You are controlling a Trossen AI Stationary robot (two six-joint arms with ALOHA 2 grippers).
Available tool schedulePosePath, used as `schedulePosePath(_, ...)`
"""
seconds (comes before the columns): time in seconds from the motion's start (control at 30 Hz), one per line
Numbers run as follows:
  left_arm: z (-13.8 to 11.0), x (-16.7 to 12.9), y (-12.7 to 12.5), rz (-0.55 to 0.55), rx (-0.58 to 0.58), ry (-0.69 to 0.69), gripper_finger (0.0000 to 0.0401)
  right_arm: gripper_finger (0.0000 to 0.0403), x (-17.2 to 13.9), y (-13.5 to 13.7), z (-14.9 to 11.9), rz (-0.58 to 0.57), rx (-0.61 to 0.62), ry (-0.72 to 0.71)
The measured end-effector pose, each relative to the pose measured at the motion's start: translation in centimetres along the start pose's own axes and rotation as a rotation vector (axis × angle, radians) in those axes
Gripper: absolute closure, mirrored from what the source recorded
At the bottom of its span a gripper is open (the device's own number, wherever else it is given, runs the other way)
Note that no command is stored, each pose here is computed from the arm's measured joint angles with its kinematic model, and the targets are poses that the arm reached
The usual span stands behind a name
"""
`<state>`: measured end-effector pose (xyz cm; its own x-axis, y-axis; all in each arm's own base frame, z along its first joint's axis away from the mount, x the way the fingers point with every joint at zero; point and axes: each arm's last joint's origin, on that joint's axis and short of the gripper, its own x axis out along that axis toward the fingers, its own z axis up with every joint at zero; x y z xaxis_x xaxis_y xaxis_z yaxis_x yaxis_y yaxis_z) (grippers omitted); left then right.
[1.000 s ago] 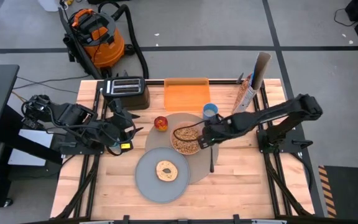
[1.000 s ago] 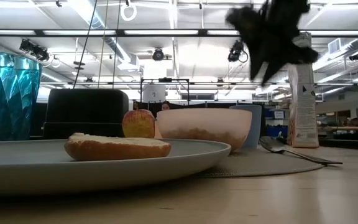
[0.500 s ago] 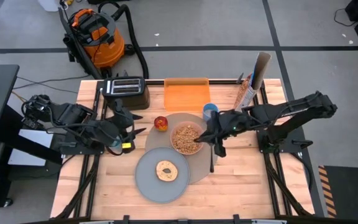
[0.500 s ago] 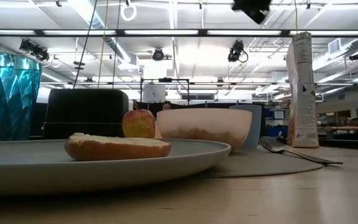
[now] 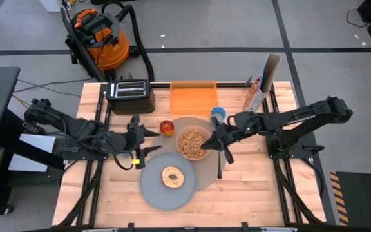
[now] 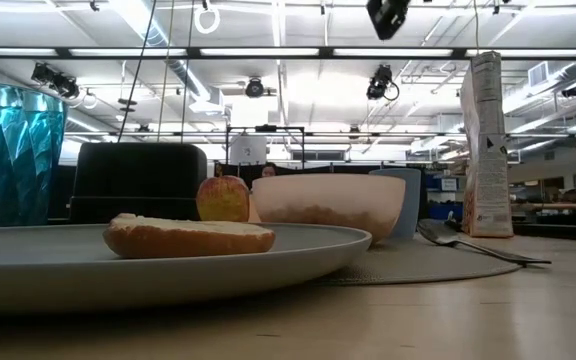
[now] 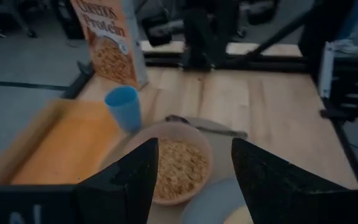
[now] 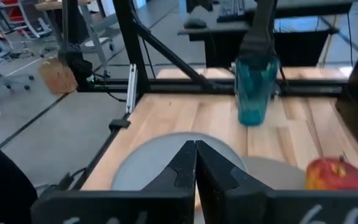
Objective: Arrange a breakfast setting
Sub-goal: Adjust the blue crystal cup
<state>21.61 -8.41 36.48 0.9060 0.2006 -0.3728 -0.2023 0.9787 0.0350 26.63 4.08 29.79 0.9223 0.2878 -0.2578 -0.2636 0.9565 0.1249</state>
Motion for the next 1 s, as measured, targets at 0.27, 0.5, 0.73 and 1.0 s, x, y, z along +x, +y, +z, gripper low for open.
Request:
schedulePosePath(0.27,-2.9,-2.4,1.6,-0.195,-0.037,0.002,0.0191,0.0388,-1.1,-0.1,-2.4,-0.016,0.035,0.051)
schedulePosePath(0.5,-6.3,-2.6,2.2,-0.236,-0.024,-0.096,0.0191,0.0394,-1.3,-0.5,-4.1,-0.134,0.042,0.154)
schedulePosePath(0.73,-8.3,-2.5,2.3,-0.351,-0.084,-0.086,0.0191,0.0389,-1.5,-0.3,-3.6,-0.102,0.04,0.11)
schedulePosePath(1.0,-10.6,-3.0,2.5,-0.471,-0.263,0.229,0.0191,0.0391,-1.4,-0.4,-3.9,-0.109,0.068,0.137)
